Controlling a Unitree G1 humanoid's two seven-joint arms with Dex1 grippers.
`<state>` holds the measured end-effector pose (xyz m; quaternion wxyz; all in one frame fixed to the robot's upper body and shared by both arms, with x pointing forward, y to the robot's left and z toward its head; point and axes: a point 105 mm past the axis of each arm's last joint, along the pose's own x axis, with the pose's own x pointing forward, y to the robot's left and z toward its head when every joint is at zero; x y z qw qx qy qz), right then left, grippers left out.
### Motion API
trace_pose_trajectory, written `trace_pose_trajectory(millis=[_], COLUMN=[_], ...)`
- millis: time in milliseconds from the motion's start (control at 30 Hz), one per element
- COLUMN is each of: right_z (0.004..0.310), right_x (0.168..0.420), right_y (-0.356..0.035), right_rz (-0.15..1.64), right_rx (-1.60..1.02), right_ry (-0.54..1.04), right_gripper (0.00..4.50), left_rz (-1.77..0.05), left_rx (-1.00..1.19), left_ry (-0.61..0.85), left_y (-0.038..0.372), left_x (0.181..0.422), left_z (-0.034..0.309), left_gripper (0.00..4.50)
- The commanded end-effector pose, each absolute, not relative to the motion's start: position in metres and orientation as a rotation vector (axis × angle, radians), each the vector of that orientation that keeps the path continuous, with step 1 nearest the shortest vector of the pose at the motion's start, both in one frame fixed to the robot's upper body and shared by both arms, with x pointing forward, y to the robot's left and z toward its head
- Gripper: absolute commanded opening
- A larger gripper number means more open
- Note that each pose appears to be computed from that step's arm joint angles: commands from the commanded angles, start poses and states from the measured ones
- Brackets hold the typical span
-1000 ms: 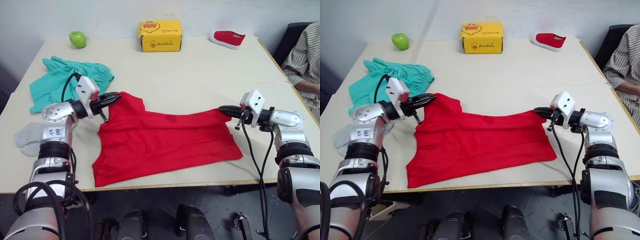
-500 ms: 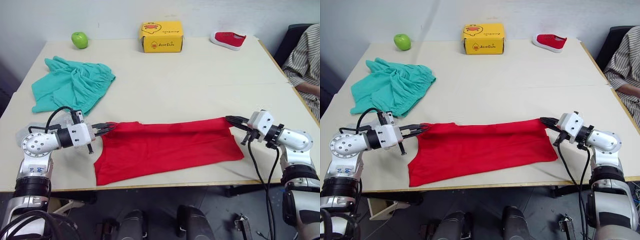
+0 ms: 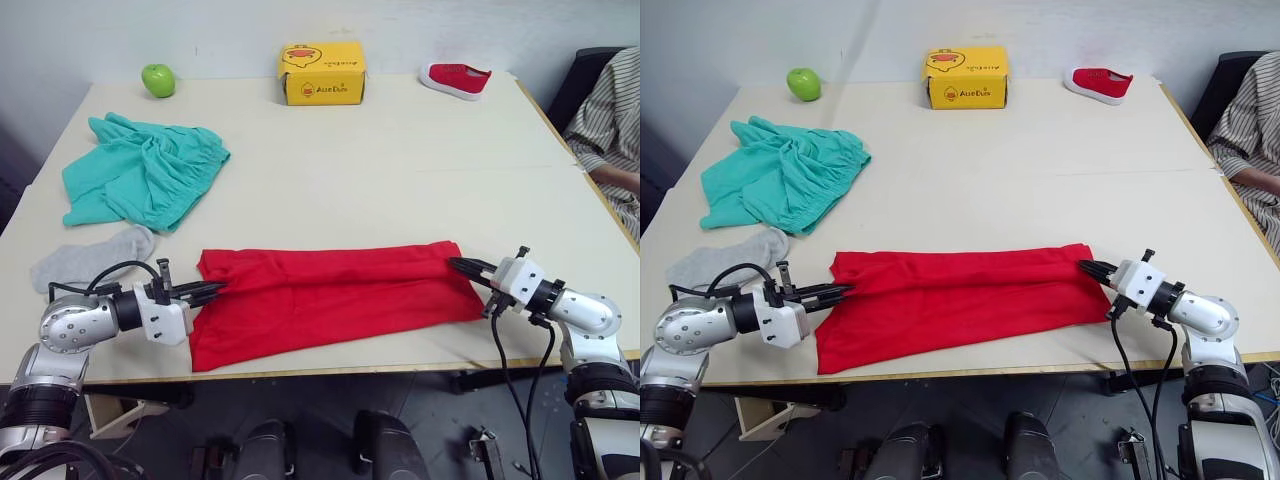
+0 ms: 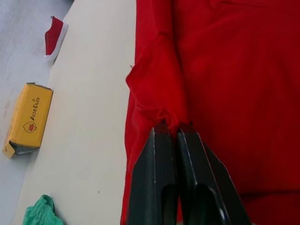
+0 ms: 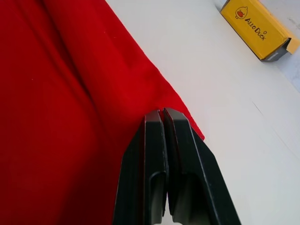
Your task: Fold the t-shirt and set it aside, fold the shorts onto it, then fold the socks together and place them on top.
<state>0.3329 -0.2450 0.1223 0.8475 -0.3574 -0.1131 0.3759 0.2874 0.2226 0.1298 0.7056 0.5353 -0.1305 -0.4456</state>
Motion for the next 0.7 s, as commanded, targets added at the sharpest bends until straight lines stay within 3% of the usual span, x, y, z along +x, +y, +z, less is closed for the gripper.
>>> trace_pose_trajectory(millis=[33, 100, 200, 367, 500, 600, 700], right_z=[0.13, 0.129, 0.132, 0.144, 0.158, 0.173, 0.188], right_x=[0.33, 0.326, 0.317, 0.305, 0.297, 0.296, 0.311], right_y=[-0.249, -0.249, -0.25, -0.254, -0.253, -0.247, -0.221], right_rz=[0.783, 0.809, 0.868, 0.962, 0.986, 1.003, 1.03], right_rx=[-0.757, -0.71, -0.674, -0.508, -0.29, -0.142, -0.066], right_ry=[-0.252, -0.23, -0.195, -0.053, 0.076, 0.129, 0.052], right_gripper=[0.02, 0.0, 0.65, 2.42, 3.86, 3.87, 3.15], left_rz=[-0.972, -0.974, -0.958, -0.936, -0.973, -0.964, -0.959], left_rx=[1.181, 1.125, 0.988, 0.569, 0.347, 0.244, 0.227], left_ry=[-0.266, -0.249, -0.2, 0.013, 0.13, 0.112, 0.067], left_y=[0.229, 0.229, 0.234, 0.259, 0.268, 0.264, 0.247], left_x=[0.287, 0.287, 0.286, 0.279, 0.266, 0.271, 0.292], left_z=[0.133, 0.135, 0.141, 0.154, 0.166, 0.181, 0.188], left_gripper=[0.0, 0.23, 1.01, 2.61, 2.46, 1.65, 0.65])
